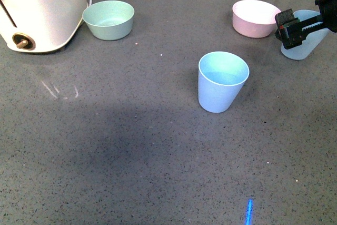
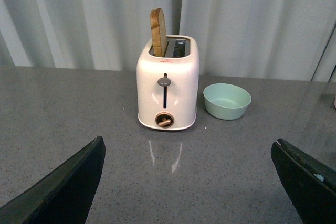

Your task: Stack blue cups with both arms

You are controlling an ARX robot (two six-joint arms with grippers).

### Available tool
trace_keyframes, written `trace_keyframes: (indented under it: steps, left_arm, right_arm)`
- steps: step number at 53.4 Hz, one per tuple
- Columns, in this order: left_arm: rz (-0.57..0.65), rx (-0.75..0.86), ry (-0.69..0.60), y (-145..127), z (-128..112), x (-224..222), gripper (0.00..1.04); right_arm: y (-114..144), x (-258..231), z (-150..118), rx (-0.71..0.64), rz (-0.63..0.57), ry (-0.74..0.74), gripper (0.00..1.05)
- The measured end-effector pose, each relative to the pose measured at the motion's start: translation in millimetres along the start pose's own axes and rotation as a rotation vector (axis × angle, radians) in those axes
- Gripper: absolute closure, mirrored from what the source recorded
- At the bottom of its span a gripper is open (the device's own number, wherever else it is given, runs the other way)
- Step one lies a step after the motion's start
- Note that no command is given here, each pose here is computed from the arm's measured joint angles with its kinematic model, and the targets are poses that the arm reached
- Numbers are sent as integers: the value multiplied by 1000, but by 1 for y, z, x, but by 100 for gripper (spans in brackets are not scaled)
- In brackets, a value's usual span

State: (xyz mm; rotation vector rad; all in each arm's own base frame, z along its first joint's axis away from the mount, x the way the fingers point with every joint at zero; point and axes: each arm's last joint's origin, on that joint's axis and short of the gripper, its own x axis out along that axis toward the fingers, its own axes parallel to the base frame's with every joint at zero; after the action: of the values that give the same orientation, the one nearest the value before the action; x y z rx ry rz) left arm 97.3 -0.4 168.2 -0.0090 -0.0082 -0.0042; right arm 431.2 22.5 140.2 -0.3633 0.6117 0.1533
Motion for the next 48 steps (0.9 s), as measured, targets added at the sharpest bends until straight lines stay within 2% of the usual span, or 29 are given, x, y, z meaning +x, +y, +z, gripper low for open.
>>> trace_keyframes:
  steps: [3,7,16,34,41,48]
  left_arm:
    - [0,0,0,0,0,0,9]
    - [0,0,0,0,0,0,9]
    - [0,0,0,0,0,0,9]
    - [0,0,0,0,0,0,9]
    - [0,0,0,0,0,0,9]
    - [0,0,0,0,0,0,9]
  right_arm:
    - [0,2,1,-1,1,1,13]
    - [2,5,1,-3,-1,8,23]
    - [3,12,-4,-2,10,41,58]
    - [-8,7,-12,35,26,55,103]
    - [-13,-11,-15,34,69,67,103]
    - [-18,-44,-4,36,142,33,103]
